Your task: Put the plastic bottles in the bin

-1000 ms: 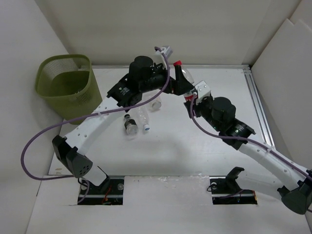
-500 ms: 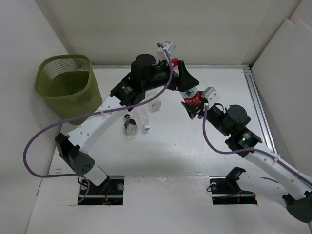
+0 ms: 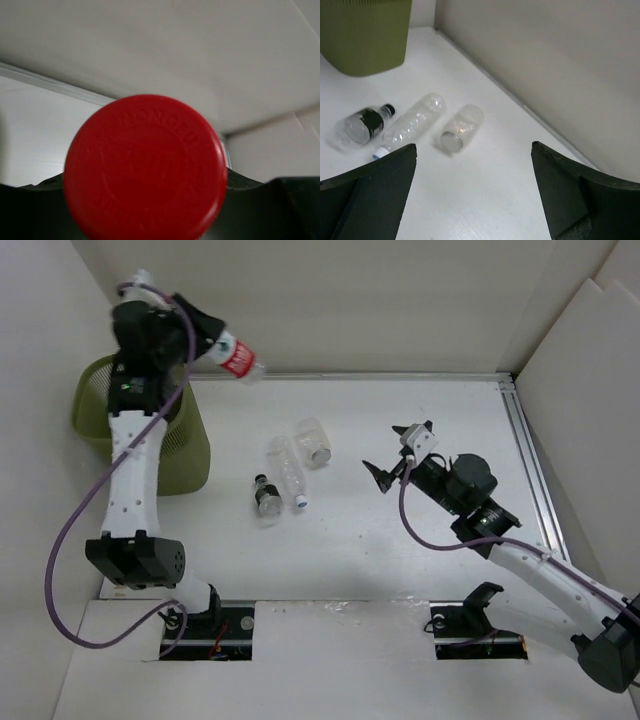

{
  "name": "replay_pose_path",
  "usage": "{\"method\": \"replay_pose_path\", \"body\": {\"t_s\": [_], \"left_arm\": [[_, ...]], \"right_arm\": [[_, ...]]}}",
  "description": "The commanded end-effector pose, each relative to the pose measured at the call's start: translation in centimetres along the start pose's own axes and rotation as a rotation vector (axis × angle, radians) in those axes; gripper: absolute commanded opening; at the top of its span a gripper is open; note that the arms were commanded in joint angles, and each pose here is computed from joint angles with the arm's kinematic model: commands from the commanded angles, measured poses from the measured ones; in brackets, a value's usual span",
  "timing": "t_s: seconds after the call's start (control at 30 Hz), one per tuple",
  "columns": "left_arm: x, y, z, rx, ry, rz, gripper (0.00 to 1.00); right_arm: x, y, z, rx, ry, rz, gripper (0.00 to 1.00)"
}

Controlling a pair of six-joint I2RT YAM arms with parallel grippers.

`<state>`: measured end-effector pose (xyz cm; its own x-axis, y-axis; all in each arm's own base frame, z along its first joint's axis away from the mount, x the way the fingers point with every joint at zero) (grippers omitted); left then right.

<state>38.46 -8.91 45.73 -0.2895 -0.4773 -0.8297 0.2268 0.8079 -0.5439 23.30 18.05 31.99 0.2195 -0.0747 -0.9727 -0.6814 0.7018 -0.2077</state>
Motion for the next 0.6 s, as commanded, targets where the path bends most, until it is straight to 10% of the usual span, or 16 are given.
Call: {"method": "replay_pose_path", "body": {"t_s": [0.0, 0.17, 0.4, 0.47, 0.53, 0.57], "left_arm": [[-7.5, 2.3, -8.1, -0.12, -0.231, 0.019, 0.0], [-8.9, 11.8, -11.7, -0.505, -0.338, -0.057, 0.0], [-7.9, 14.8, -12.9, -0.732, -0.412, -0.086, 0.03], [-6.9, 16.7, -12.6, -0.825, -0.374, -0.107, 0.33], [-6.0, 18.4, -12.7, -0.927, -0.368, -0.115, 0.99], [-5.7, 18.8, -12.7, -0.945, -0.364, -0.117, 1.0]], "right_arm": [[1.7, 0.1, 0.9, -0.027, 0.032, -0.011, 1.0], [5.6, 0.7, 2.9, -0.098, 0.144, -0.006, 1.0], [7.6, 1.7, 4.4, -0.143, 0.205, -0.032, 1.0], [7.6, 1.6, 4.6, -0.143, 0.206, -0.032, 1.0], [7.3, 1.4, 5.4, -0.133, 0.204, -0.034, 1.0], [7.4, 1.3, 5.7, -0.135, 0.214, -0.032, 1.0]]}}
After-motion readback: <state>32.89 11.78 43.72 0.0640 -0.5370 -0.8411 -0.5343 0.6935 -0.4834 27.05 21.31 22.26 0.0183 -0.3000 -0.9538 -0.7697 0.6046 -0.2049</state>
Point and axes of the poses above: each gripper's point midway between its finger pads, its own z axis out along the fingers, its own y axis along the line the jaws close on, x = y × z, the point moved 7 cm from there along -z, back along the fingers, and after that the axes turned 7 degrees about z, right-handed, at the moved point
